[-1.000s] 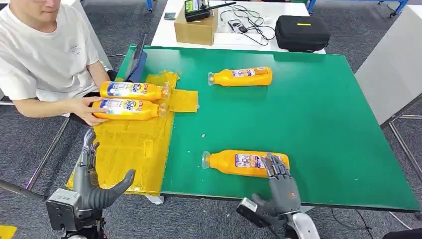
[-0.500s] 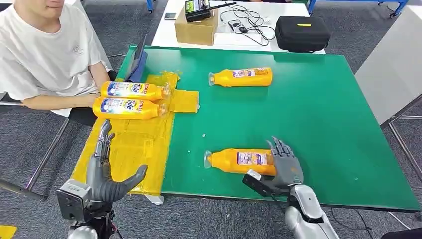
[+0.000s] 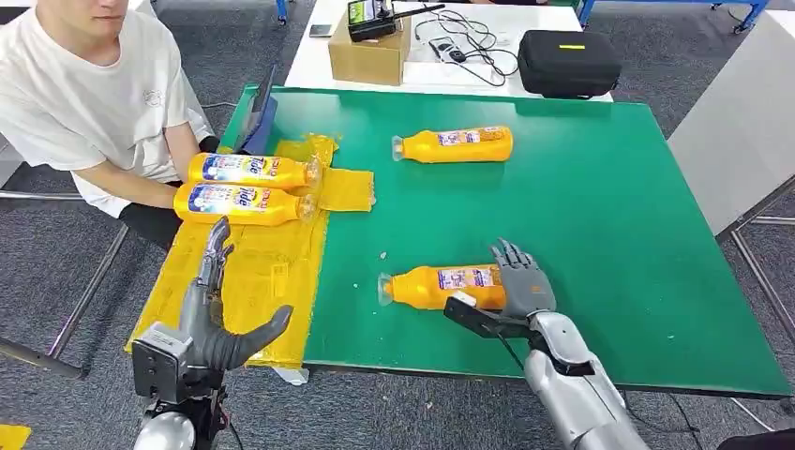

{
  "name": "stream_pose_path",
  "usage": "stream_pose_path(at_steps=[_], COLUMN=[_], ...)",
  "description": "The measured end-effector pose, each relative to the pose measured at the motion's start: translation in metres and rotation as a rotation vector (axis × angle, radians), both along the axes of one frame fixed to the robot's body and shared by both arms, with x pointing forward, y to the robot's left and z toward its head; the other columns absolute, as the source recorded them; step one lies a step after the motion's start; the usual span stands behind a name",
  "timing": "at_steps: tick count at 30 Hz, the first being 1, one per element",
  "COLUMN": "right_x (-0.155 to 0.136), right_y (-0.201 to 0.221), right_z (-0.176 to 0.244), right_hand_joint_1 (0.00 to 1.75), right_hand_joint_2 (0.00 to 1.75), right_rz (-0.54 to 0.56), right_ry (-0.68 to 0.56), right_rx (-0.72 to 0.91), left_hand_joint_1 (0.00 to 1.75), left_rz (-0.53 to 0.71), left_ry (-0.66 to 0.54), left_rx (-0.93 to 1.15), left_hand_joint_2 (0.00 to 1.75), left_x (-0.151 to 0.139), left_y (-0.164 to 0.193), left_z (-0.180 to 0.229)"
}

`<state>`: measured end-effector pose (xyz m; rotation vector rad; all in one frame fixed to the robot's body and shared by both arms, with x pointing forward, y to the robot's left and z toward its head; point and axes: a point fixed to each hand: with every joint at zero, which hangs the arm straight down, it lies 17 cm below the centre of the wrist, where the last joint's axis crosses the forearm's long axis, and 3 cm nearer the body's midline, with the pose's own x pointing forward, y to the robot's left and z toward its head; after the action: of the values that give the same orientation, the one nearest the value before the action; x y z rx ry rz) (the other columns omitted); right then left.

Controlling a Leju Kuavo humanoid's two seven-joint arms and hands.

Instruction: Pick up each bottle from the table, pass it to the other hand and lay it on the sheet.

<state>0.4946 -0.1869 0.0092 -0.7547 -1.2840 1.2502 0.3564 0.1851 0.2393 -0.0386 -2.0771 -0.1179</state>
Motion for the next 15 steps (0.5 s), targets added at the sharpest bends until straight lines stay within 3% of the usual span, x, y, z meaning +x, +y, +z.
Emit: stream_pose_path(at_steps=[1,5,6,15], right_x=[0.002,0.008,0.01,0.015], right_y=[-0.001,-0.001,-0.002,-0.017], right_z=[-0.003,-0.012,-0.015,-0.03], right_hand_joint_1=[1.29,1.34,1.75,1.75], right_hand_joint_2=[1.75,1.75,1.75,1.75], right_rz=[-0.001,0.014,0.018,0.035], right_ry=[0.019,0.096,0.12,0.236], right_rx=[-0.005,-0.024,-0.031,-0.084], left_hand_joint_1=[0.0,0.0,0.0,0.0], left_rz=[-0.001,-0.009,-0.011,-0.032], left_ry=[0.001,0.003,0.005,0.016], left_rx=[0.001,0.004,0.005,0.003], left_hand_joint_2=[1.75,1.75,1.75,1.75], left_x=[0.0,0.004,0.005,0.013], left_y=[0.0,-0.004,-0.004,-0.009], left_z=[0.0,-0.001,-0.002,-0.006])
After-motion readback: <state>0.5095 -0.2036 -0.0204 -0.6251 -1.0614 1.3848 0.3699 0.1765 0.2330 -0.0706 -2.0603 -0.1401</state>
